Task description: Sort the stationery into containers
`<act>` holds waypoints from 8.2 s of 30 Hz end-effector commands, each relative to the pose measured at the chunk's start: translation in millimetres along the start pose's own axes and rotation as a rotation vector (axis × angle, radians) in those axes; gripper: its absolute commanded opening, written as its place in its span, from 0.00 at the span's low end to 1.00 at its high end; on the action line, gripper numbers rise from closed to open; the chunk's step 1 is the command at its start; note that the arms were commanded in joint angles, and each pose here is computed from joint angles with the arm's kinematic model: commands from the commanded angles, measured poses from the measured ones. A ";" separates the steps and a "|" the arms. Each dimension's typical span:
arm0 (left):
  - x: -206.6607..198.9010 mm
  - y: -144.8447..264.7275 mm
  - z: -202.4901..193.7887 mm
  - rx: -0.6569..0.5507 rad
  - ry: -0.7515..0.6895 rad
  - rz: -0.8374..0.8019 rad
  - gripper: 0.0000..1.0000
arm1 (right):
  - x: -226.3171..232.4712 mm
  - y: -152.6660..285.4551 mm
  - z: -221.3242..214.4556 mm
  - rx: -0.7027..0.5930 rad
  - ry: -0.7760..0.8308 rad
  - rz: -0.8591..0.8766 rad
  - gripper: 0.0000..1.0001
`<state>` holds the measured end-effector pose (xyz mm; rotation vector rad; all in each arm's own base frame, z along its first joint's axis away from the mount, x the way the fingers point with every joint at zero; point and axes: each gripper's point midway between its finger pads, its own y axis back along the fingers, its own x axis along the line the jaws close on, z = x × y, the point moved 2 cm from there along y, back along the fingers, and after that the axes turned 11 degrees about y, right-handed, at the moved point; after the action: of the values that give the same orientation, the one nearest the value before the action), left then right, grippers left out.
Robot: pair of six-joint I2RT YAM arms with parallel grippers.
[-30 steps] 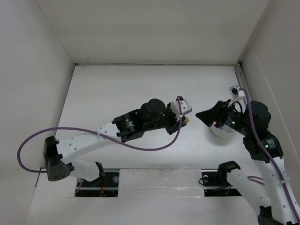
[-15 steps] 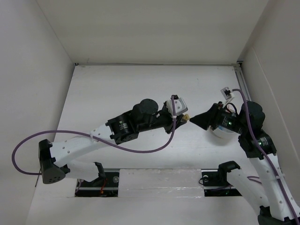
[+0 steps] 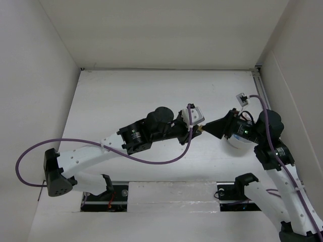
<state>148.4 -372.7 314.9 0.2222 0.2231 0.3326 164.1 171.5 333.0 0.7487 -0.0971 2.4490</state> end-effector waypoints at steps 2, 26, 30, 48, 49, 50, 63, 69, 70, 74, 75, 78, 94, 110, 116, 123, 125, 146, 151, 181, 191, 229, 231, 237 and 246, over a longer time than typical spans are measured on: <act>-9.5 9.6 28.1 -0.087 -0.020 -0.042 0.00 | 5.6 -10.6 -1.8 -0.009 0.012 0.046 0.58; 1.7 14.2 27.8 -0.104 -0.037 0.057 0.00 | 4.6 -25.1 -8.9 0.003 0.019 -0.104 0.54; 3.1 21.3 37.1 -0.138 -0.037 0.074 0.00 | 3.6 -25.7 -12.8 0.014 0.015 -0.100 0.51; 2.8 24.2 38.7 -0.151 -0.037 0.073 0.00 | 7.1 -29.2 -14.8 0.025 -0.002 -0.067 0.00; 6.4 23.4 37.6 -0.156 -0.035 0.094 0.00 | 6.4 -28.3 -12.7 0.019 -0.002 -0.080 0.00; 9.8 23.9 38.1 -0.160 -0.025 0.118 0.00 | 3.6 -28.0 -14.0 0.023 0.004 -0.094 0.00; 24.1 33.8 46.7 -0.231 0.084 0.231 0.98 | -65.0 -8.1 -5.8 -0.028 -0.009 -0.443 0.00; 54.3 61.1 54.5 -0.276 0.362 0.507 1.00 | -106.6 54.5 17.6 -0.157 -0.004 -0.860 0.00; 63.7 71.8 52.7 -0.301 0.432 0.592 1.00 | -119.9 71.7 23.6 -0.205 -0.016 -0.986 0.00; 85.2 106.9 20.9 -0.249 0.496 0.805 1.00 | -137.7 113.4 24.4 -0.285 -0.045 -1.207 0.00; 86.3 111.8 13.5 -0.248 0.538 0.827 1.00 | -138.3 119.9 25.0 -0.309 -0.057 -1.233 0.00; 101.7 131.3 -12.5 -0.190 0.570 0.883 1.00 | -143.1 130.9 23.9 -0.347 -0.078 -1.299 0.00; 100.3 131.8 -75.4 -0.029 0.566 0.884 1.00 | -191.7 155.1 -20.5 -0.456 -0.371 -1.603 0.00; 84.8 124.4 -76.0 0.014 0.548 0.750 1.00 | -229.2 166.9 -31.7 -0.482 -0.409 -1.763 0.00; 82.7 124.8 -71.8 -0.011 0.557 0.728 1.00 | -243.6 170.9 -31.6 -0.493 -0.427 -1.745 0.00; 80.5 123.7 -72.6 0.000 0.553 0.712 1.00 | -265.0 174.3 -43.0 -0.427 -0.438 -1.770 0.00; 80.6 123.0 -70.9 -0.005 0.546 0.707 1.00 | -268.4 171.1 -40.1 -0.427 -0.430 -1.757 0.00; 74.8 120.9 -72.6 0.016 0.532 0.660 1.00 | -295.1 167.4 -52.1 -0.345 -0.421 -1.738 0.00; 74.7 120.0 -70.8 0.007 0.533 0.656 1.00 | -295.0 162.2 -51.4 -0.345 -0.418 -1.700 0.01; 69.7 117.2 -70.3 0.021 0.525 0.617 1.00 | -287.9 155.7 -49.0 -0.329 -0.406 -1.639 0.31; 76.1 118.6 -72.5 0.016 0.523 0.663 1.00 | -252.0 145.9 -13.6 -0.405 -0.362 -1.482 0.51; 107.6 361.3 -16.1 -0.768 0.804 1.002 1.00 | 69.9 183.1 53.3 -0.448 0.335 -0.662 1.00; 106.9 366.7 -19.9 -0.787 0.833 0.991 1.00 | 82.3 189.9 49.5 -0.463 0.367 -0.608 1.00; 103.8 375.8 -22.8 -0.814 0.850 0.946 1.00 | 79.1 213.2 42.0 -0.505 0.365 -0.680 1.00; 102.0 386.7 -28.1 -0.835 0.866 0.921 1.00 | 82.1 220.3 45.3 -0.523 0.369 -0.666 1.00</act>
<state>126.8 10.3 362.8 -0.6238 0.7818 1.4295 9.5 23.3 432.1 0.0742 -0.2872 1.7741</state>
